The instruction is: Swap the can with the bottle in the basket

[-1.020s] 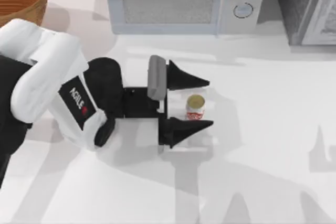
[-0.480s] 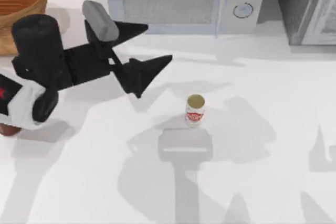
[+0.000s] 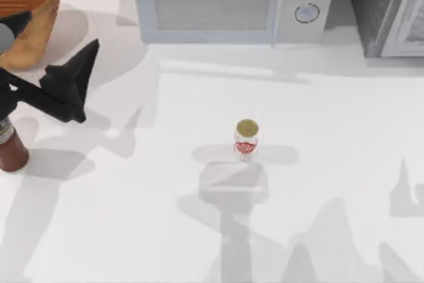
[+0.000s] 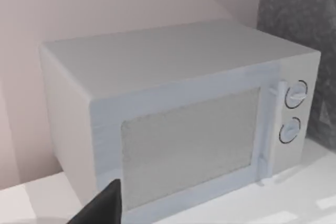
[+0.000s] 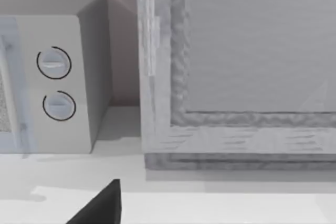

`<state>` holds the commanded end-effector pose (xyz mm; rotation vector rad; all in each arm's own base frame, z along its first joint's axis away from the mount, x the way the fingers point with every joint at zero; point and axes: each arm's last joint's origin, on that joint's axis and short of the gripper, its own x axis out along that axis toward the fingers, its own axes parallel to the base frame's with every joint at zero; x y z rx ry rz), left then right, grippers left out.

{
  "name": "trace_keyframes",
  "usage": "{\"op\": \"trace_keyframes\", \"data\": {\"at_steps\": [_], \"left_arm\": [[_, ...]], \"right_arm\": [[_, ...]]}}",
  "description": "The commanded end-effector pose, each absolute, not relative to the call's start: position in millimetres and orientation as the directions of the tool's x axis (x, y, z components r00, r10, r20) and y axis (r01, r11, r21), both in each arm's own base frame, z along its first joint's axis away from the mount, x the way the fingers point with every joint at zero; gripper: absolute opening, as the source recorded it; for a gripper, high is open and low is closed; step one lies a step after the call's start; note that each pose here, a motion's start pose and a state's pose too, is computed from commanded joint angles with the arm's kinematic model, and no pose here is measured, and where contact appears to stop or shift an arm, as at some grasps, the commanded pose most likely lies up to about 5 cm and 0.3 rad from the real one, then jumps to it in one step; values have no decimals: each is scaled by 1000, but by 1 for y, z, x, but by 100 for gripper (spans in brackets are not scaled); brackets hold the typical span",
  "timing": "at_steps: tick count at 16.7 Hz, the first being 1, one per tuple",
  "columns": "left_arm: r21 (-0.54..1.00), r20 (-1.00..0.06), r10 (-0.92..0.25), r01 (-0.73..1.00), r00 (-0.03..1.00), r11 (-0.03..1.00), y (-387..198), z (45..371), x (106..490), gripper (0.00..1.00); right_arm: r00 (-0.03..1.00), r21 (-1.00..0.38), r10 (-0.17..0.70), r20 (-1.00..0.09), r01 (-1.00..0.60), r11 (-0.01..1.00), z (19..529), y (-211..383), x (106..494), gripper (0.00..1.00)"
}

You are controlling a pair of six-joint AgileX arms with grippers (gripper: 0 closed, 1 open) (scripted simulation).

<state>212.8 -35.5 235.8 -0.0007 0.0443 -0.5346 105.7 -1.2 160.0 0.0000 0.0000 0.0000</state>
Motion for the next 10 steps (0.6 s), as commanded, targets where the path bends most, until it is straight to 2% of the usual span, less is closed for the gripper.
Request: {"op": "trace_keyframes", "data": {"at_steps": [5,10], "left_arm": [[11,4,-236,236,972,972,-12,213,136,100],[4,8,-49,49,999,999,-3,173,109,100]], "right_arm": [[1000,0,0,0,0,1000,160,-1,106,100],[1000,0,0,0,0,1000,160,-1,106,100]]}}
